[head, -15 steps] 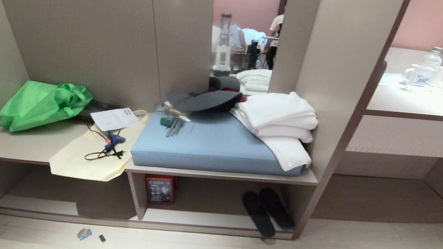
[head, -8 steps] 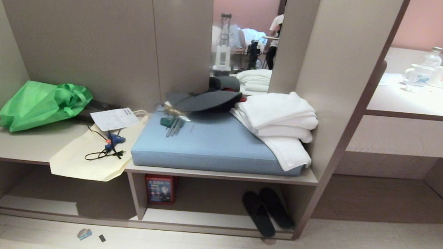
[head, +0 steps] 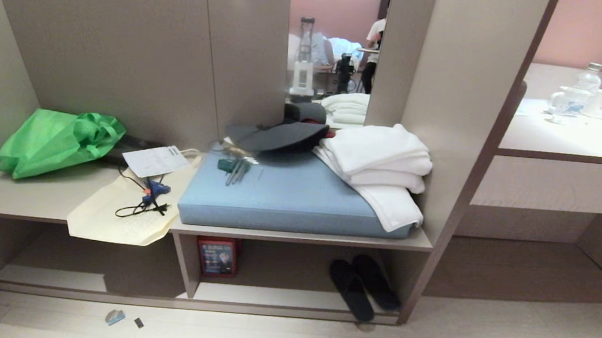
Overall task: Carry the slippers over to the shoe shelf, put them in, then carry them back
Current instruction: Pick up the slippers in the shoe cabinet
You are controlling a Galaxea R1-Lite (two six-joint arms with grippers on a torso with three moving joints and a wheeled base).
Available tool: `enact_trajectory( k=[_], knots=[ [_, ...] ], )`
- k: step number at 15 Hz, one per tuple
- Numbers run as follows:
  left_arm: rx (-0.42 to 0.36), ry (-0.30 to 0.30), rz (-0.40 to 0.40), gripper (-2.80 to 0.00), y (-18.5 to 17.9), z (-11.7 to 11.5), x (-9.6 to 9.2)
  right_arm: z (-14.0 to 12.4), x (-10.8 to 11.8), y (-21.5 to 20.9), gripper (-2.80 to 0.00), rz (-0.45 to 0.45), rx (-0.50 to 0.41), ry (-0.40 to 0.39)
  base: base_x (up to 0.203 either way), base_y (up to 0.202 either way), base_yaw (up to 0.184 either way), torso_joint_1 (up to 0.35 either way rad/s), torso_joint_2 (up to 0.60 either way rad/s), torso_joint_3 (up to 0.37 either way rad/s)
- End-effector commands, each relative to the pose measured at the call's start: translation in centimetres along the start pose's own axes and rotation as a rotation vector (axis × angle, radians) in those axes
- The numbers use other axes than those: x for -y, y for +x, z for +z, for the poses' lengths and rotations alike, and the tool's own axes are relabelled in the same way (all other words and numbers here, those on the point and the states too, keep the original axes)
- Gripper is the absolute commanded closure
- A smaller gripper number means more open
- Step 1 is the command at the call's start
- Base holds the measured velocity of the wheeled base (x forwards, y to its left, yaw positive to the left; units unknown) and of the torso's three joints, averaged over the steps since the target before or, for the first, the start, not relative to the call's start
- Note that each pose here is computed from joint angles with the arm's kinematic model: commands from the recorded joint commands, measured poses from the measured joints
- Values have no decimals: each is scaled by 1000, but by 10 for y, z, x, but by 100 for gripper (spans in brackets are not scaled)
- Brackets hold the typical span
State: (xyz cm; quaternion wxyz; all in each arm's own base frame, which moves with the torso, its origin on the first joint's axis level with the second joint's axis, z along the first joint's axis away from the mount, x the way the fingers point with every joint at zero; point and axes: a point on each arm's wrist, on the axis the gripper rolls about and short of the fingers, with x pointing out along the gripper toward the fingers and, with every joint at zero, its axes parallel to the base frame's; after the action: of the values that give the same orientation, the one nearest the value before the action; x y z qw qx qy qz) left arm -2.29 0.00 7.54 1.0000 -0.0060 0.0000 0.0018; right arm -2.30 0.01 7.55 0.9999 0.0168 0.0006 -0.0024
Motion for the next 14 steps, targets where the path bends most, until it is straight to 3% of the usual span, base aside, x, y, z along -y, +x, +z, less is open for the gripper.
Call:
enact_trajectory(
  k=[1, 14],
  knots=[
    [0, 0, -1, 0, 0, 0, 0, 0, 0, 0, 0, -1, 0, 0, 0, 0, 0, 7, 3, -129],
    [0, 0, -1, 0, 0, 0, 0, 0, 0, 0, 0, 0, 0, 0, 0, 0, 0, 3, 3, -190]
  ],
)
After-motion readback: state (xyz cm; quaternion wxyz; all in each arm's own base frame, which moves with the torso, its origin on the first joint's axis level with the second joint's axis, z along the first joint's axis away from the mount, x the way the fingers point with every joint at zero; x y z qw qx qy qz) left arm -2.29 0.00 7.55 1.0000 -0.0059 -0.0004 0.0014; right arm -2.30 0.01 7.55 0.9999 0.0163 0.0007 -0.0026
